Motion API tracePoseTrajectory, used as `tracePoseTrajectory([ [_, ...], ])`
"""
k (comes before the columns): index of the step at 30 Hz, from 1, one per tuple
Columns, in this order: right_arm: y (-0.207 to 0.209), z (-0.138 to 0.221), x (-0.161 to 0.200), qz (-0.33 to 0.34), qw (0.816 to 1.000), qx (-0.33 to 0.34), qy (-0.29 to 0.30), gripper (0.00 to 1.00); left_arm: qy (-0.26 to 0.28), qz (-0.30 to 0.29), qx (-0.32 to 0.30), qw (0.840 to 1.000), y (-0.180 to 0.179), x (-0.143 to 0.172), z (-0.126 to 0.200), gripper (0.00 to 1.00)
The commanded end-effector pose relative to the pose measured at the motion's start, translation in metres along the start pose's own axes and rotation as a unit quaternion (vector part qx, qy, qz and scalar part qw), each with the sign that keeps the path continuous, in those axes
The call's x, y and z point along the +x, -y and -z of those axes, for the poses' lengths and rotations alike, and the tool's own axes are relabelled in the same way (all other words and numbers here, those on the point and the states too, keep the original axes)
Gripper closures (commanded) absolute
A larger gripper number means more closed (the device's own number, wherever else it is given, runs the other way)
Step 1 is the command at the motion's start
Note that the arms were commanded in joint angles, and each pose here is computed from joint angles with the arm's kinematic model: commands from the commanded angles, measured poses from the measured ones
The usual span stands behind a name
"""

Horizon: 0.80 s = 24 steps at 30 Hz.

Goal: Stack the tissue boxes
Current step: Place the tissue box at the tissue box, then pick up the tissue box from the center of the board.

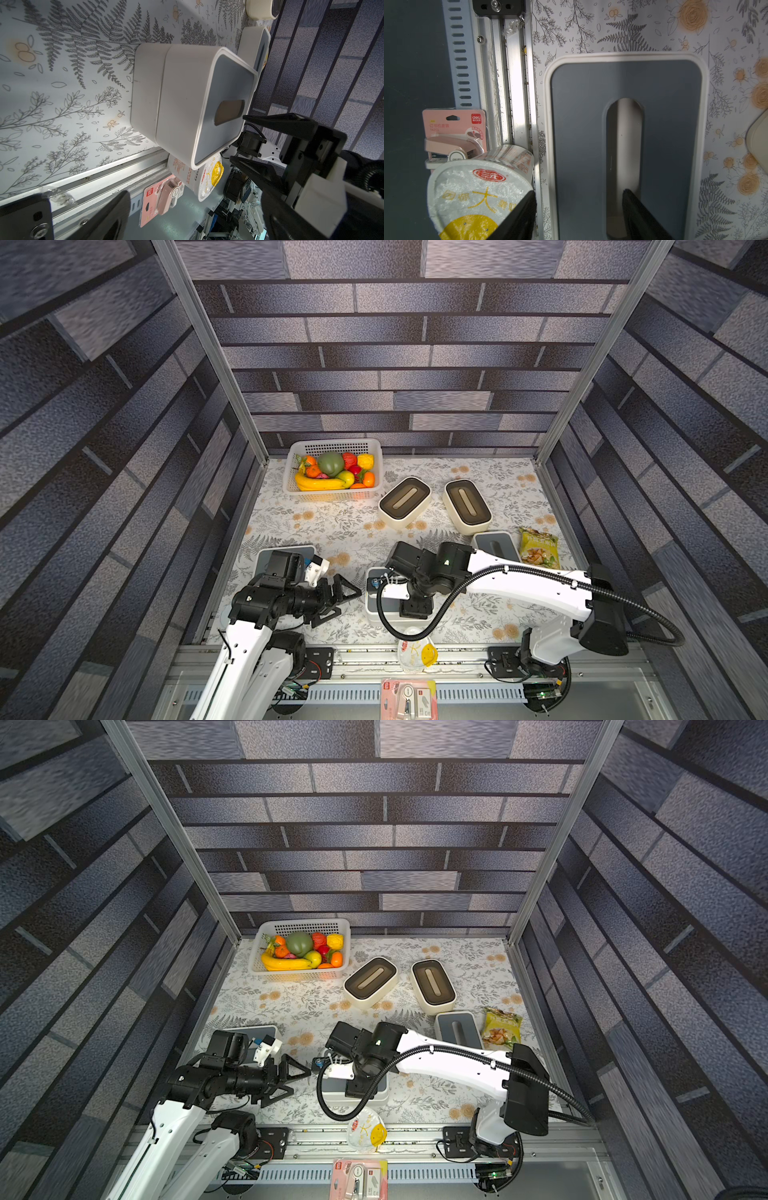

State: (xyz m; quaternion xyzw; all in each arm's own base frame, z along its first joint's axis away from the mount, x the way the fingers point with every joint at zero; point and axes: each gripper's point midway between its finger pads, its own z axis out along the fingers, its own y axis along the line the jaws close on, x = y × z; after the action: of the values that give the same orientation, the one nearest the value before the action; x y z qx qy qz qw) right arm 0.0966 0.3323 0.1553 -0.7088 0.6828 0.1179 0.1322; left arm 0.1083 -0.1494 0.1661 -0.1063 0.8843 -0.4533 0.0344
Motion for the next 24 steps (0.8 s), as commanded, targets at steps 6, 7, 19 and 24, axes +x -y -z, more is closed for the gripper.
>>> tracePoseTrajectory([
  [6,0.006,0.047,-0.018,-0.027,0.995,0.047,0.084,0.29,0.012,-0.037,-0.009,0.999,0.021,-0.013,0.014,0.00],
  [7,0.010,0.054,-0.020,-0.034,0.993,0.061,0.099,0.27,0.015,-0.040,-0.012,0.999,0.023,-0.015,0.015,0.00],
  [19,0.054,0.110,-0.033,-0.191,0.937,0.130,0.260,0.06,0.050,-0.038,-0.032,0.998,0.032,-0.033,0.024,0.00],
  [24,0.062,0.111,-0.047,-0.231,0.920,0.112,0.297,0.00,0.075,-0.036,-0.027,0.996,0.040,-0.050,0.025,0.00],
])
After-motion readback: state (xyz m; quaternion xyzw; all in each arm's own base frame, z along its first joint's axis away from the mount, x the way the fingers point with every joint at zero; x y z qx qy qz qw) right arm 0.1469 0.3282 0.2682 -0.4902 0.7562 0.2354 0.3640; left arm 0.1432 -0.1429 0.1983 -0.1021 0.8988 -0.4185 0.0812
